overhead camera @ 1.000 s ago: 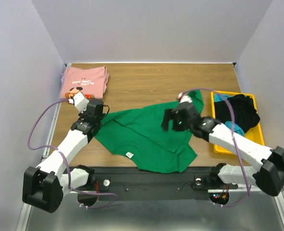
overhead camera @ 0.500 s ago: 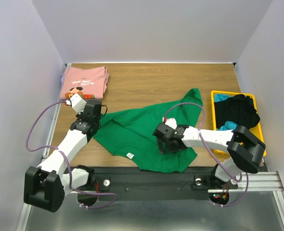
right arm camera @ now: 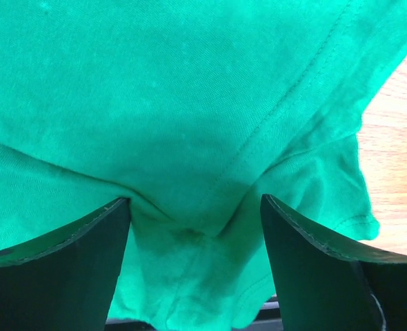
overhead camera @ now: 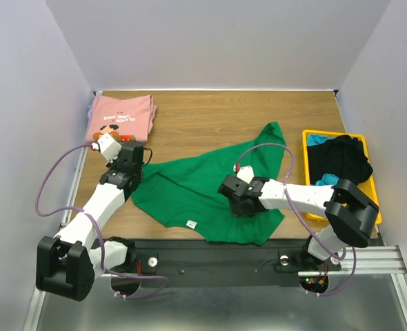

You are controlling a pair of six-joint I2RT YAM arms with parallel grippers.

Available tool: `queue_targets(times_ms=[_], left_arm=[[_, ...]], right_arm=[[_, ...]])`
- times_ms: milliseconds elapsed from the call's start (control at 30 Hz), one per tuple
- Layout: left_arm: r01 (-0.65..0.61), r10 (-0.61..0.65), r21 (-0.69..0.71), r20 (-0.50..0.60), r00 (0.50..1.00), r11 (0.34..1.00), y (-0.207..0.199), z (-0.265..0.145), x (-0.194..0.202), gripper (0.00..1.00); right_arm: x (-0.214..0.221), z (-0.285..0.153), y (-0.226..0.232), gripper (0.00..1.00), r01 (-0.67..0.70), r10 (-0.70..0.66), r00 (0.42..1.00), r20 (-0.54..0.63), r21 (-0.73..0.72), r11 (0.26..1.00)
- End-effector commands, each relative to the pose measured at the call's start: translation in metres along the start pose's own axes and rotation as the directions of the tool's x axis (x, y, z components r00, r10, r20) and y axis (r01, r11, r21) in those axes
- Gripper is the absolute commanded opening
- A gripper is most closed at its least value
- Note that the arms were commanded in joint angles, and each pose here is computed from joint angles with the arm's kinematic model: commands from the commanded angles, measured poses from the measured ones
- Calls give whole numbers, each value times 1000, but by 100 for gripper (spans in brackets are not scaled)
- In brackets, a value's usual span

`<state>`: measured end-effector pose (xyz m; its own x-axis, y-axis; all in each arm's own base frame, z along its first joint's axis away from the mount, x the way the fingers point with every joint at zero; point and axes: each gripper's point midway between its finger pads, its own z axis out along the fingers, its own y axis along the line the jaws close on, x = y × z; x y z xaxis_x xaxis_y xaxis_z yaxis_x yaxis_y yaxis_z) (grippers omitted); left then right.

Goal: Fold and stack the t-shirts
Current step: Flatten the tshirt out

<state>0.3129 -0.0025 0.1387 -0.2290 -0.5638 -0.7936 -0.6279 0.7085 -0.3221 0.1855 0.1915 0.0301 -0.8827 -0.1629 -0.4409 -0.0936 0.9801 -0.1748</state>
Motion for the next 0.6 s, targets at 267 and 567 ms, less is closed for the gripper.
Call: queue_targets(times_ms=[267, 567], left_arm=[[34, -23, -111, 102, 995, 993, 5, 19, -48, 0], [31, -22, -92, 96, 995, 995, 5, 20, -47, 0]], right_arm=[[-33, -43, 14, 82, -68, 95, 990, 109, -225, 972], [-45, -16, 29, 66, -71, 95, 992, 84, -255, 964]])
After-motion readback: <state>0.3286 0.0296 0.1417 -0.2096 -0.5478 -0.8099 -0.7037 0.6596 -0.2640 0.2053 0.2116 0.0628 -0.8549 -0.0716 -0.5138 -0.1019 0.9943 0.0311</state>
